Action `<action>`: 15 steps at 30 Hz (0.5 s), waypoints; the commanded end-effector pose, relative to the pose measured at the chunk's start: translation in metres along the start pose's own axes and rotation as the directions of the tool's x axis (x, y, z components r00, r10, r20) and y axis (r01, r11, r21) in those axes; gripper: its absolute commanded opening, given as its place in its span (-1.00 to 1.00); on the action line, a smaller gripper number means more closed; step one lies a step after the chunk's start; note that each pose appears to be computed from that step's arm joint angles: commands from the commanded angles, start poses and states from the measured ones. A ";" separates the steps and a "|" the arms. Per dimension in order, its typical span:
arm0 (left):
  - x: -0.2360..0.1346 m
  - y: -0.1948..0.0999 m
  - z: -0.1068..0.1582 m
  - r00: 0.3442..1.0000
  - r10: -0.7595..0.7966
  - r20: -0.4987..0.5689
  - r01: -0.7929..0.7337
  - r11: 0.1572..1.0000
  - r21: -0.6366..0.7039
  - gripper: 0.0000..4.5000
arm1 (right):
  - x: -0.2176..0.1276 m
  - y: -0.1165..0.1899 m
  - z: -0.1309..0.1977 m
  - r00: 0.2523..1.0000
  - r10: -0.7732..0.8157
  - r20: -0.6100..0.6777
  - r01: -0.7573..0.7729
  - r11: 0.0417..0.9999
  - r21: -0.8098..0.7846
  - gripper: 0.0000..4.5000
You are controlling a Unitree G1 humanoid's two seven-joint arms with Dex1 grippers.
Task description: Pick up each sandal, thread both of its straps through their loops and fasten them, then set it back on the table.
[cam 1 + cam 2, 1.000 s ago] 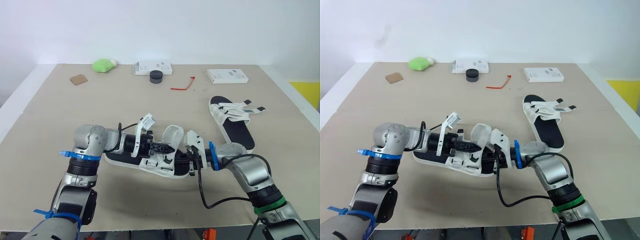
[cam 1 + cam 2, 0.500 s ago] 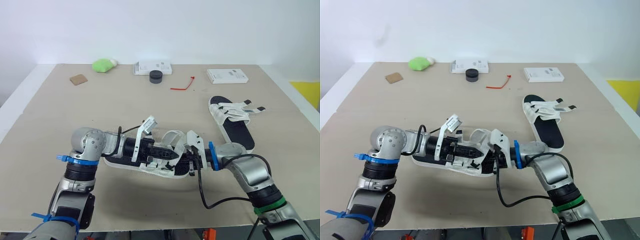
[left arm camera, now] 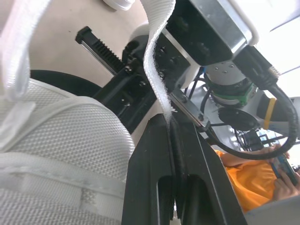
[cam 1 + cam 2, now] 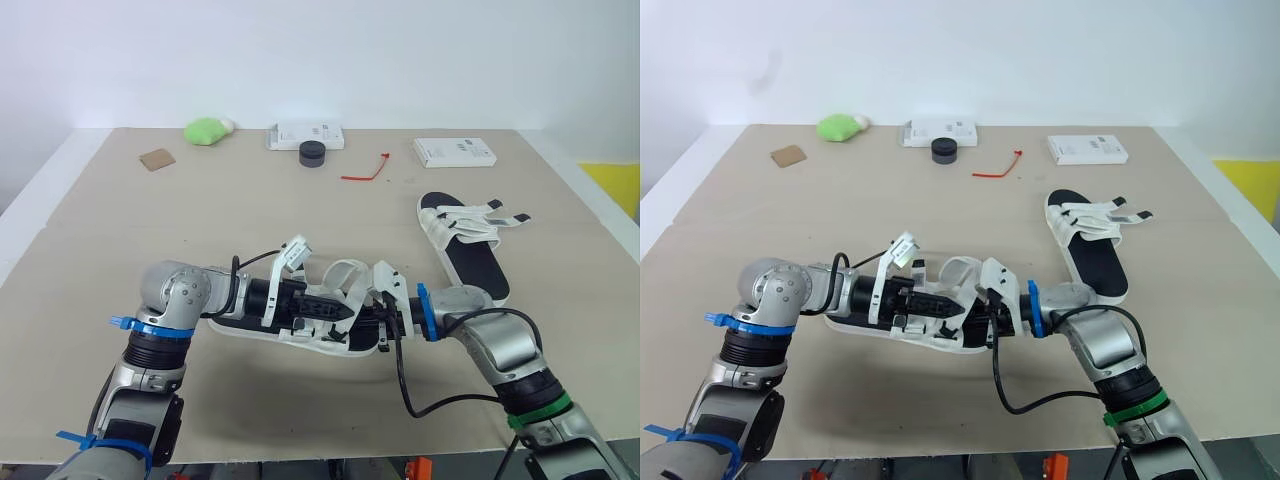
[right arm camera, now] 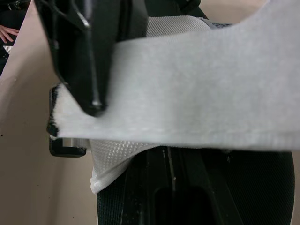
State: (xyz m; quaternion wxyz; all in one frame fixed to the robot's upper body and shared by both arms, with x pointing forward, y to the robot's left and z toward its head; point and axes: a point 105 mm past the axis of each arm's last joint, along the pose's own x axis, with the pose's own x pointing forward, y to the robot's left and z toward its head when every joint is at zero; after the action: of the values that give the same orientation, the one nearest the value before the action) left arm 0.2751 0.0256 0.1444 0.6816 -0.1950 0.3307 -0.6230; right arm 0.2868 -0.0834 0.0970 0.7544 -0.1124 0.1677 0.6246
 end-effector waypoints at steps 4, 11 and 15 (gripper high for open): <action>-0.001 0.007 -0.007 0.999 0.037 -0.003 -0.037 0.999 0.031 -0.98 | 0.005 0.003 -0.028 0.997 0.002 -0.084 0.005 0.996 0.087 -1.00; -0.001 -0.001 -0.004 1.000 -0.013 0.011 0.013 1.000 0.015 -0.98 | 0.005 0.001 -0.028 0.996 0.001 -0.085 0.006 0.996 0.086 -1.00; 0.000 -0.003 -0.004 1.000 -0.023 0.002 0.023 1.000 -0.015 -0.98 | 0.005 0.001 -0.028 0.996 0.002 -0.085 0.006 0.996 0.084 -1.00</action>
State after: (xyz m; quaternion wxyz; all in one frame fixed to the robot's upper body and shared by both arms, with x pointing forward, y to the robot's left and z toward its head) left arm 0.2727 0.0286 0.1411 0.6821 -0.2031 0.3269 -0.6218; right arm 0.2866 -0.0830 0.0972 0.7532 -0.1126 0.1675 0.6261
